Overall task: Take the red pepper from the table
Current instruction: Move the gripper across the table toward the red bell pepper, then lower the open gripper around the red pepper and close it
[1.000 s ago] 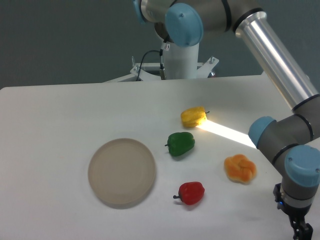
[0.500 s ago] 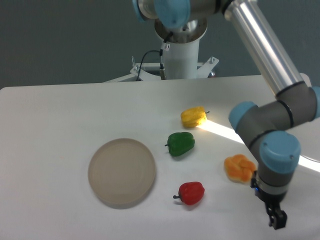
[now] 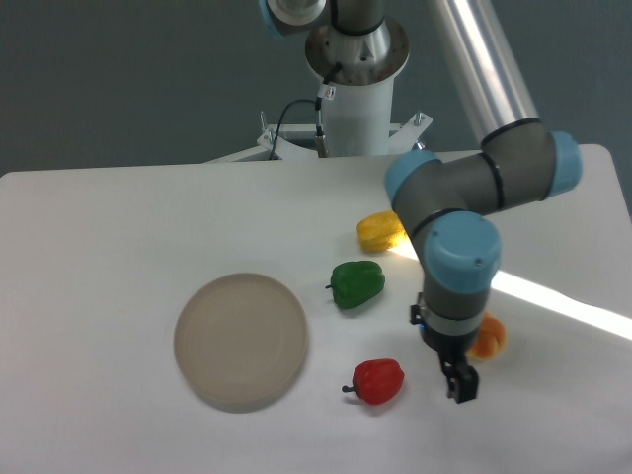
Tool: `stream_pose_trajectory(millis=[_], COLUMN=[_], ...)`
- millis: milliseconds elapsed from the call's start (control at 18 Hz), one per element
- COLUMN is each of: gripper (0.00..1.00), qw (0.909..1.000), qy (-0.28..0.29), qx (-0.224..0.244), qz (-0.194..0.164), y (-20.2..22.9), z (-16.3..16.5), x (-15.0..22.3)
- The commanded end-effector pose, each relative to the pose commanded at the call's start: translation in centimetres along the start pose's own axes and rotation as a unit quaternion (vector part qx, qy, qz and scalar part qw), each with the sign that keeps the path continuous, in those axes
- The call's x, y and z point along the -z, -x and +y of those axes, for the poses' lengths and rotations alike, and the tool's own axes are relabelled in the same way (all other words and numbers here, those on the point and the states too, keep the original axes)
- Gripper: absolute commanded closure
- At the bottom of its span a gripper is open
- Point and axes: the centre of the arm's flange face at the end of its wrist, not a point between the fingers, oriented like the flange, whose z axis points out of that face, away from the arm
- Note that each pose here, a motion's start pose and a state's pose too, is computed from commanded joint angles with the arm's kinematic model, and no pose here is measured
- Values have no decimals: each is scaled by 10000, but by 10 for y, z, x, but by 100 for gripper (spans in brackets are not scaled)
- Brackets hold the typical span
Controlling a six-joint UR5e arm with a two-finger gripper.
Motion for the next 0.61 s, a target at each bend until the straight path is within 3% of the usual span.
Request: stream_pose_trajectory(millis=[167,611], gripper=[0,0], qw=[9997,9999], qy=[-102,-80], qx=[-243,-120], qz=[2,30], y=[-8,-3], z=[-53,-49], x=[-18,-31])
